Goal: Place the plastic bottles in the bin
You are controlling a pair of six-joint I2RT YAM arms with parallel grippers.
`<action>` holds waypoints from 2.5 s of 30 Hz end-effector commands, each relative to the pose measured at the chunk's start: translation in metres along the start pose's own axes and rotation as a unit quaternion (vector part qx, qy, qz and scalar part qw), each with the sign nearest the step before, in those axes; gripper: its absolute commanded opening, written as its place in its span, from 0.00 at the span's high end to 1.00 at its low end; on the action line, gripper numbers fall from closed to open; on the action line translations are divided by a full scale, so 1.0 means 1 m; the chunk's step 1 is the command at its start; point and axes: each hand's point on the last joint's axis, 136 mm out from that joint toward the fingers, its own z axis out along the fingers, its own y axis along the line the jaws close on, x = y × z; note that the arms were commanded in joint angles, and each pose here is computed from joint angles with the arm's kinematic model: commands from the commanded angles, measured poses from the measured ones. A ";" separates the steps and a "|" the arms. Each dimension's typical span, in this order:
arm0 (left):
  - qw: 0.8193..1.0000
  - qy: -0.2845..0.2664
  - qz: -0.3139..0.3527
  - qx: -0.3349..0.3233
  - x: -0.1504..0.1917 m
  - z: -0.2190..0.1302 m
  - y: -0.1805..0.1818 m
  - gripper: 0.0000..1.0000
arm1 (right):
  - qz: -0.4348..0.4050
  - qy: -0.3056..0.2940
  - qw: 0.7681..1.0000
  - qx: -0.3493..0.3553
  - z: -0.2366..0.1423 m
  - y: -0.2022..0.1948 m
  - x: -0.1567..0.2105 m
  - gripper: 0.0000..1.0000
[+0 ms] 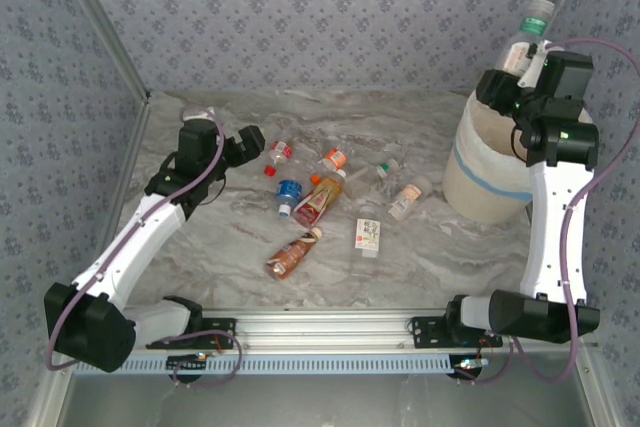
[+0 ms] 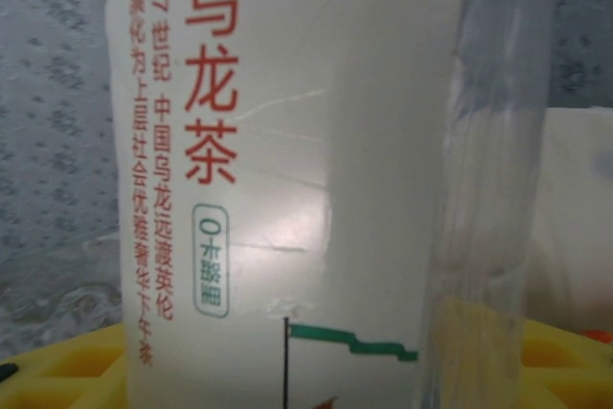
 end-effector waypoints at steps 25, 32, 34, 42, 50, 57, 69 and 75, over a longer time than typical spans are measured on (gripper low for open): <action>1.000 -0.001 -0.009 -0.007 0.001 -0.007 0.008 0.01 | 0.062 -0.010 0.992 -0.111 -0.022 0.025 0.035 0.00; 1.000 0.010 -0.011 -0.011 0.006 -0.003 0.010 0.01 | 0.096 -0.032 0.973 -0.209 -0.041 0.061 0.023 0.00; 1.000 0.015 -0.012 -0.014 0.009 -0.002 0.011 0.01 | 0.102 -0.031 0.965 -0.239 -0.044 0.073 0.024 0.00; 0.999 0.032 -0.020 -0.033 0.021 0.000 0.022 0.01 | 0.093 0.043 0.953 -0.286 -0.032 0.132 0.062 0.00; 0.998 0.042 -0.020 -0.041 0.027 -0.002 0.027 0.01 | 0.049 0.132 0.982 -0.122 0.017 0.125 0.131 0.00; 0.998 0.038 -0.022 -0.055 0.030 -0.004 0.035 0.01 | 0.080 0.198 0.977 -0.021 0.046 0.101 0.213 0.00; 0.997 0.049 -0.023 -0.057 0.035 0.002 0.036 0.01 | 0.141 0.229 0.959 0.095 0.082 0.053 0.320 0.01; 0.996 0.052 -0.022 -0.062 0.037 0.003 0.038 0.00 | 0.141 0.261 0.950 0.103 0.102 0.055 0.348 0.02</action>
